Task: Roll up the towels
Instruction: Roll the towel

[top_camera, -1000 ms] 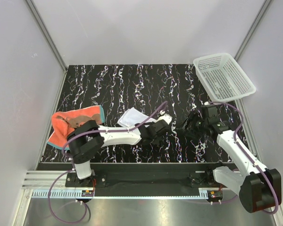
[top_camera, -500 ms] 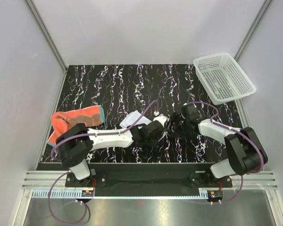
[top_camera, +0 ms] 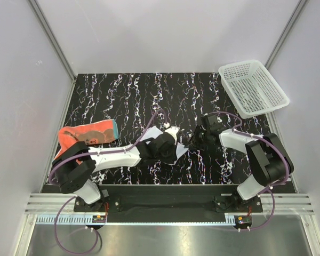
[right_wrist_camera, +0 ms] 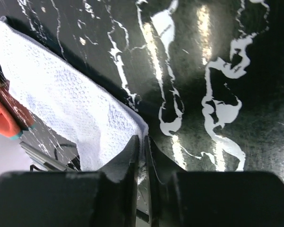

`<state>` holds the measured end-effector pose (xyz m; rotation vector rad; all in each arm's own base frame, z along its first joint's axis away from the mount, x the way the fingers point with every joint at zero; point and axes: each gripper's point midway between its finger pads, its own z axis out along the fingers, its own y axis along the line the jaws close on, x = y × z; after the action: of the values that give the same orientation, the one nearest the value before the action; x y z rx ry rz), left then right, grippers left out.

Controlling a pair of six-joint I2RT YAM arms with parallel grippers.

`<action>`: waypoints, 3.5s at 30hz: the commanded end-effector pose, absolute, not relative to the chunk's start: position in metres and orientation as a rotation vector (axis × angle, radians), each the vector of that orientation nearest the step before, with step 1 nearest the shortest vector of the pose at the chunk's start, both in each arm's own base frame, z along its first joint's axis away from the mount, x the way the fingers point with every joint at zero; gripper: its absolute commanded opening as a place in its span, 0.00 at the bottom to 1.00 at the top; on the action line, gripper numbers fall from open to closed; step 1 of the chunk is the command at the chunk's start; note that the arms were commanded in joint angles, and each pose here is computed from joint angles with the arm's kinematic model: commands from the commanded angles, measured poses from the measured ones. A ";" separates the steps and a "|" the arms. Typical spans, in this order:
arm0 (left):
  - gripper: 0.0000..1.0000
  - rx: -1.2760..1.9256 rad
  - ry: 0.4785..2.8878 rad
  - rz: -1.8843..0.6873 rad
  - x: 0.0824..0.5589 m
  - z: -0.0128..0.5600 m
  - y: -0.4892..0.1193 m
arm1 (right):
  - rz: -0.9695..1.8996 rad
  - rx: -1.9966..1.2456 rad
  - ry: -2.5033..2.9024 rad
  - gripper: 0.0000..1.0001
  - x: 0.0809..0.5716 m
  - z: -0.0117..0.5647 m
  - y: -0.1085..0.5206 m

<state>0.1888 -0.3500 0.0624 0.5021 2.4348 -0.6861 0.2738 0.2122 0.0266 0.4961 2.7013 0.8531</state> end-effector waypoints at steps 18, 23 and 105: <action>0.00 0.109 2.394 -1.262 0.180 0.088 -0.341 | 0.440 0.373 2.567 0.57 0.330 0.116 0.163; 0.00 -0.079 2.403 -1.346 0.186 0.091 -0.330 | 0.637 0.319 2.518 0.53 0.314 0.129 0.180; 0.33 -0.297 2.494 -0.406 0.217 0.097 -0.189 | 1.623 0.070 2.323 0.06 0.251 0.013 0.297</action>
<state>0.1993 -0.2206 0.0586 -0.4746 2.6237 -0.7535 0.2522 0.3004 0.0238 0.0673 2.3156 1.6685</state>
